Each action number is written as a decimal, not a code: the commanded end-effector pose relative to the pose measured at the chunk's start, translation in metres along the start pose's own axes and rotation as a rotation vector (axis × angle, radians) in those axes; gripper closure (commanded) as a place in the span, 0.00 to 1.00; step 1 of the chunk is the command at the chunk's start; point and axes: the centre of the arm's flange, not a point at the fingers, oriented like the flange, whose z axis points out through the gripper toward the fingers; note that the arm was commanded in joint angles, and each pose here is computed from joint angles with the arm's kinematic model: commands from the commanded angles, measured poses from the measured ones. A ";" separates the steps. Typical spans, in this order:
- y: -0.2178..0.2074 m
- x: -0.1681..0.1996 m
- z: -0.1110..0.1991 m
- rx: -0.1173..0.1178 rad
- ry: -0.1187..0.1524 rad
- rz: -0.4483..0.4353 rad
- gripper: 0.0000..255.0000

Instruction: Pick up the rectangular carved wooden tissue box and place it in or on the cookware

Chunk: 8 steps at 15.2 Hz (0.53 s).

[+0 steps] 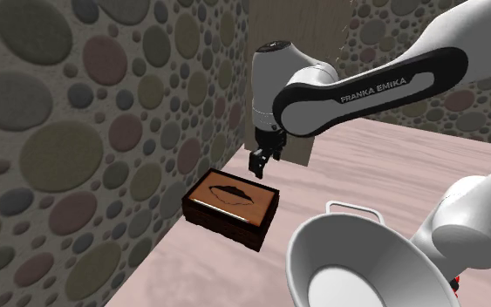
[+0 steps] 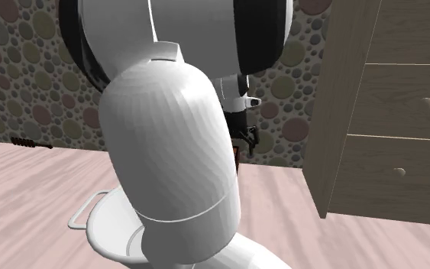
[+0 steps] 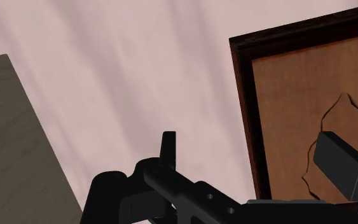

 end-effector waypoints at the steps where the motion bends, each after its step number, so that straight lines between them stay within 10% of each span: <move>1: -0.018 0.014 0.015 -0.008 0.000 -0.003 0.00; 8: -0.064 0.047 0.062 -0.030 -0.001 -0.014 0.00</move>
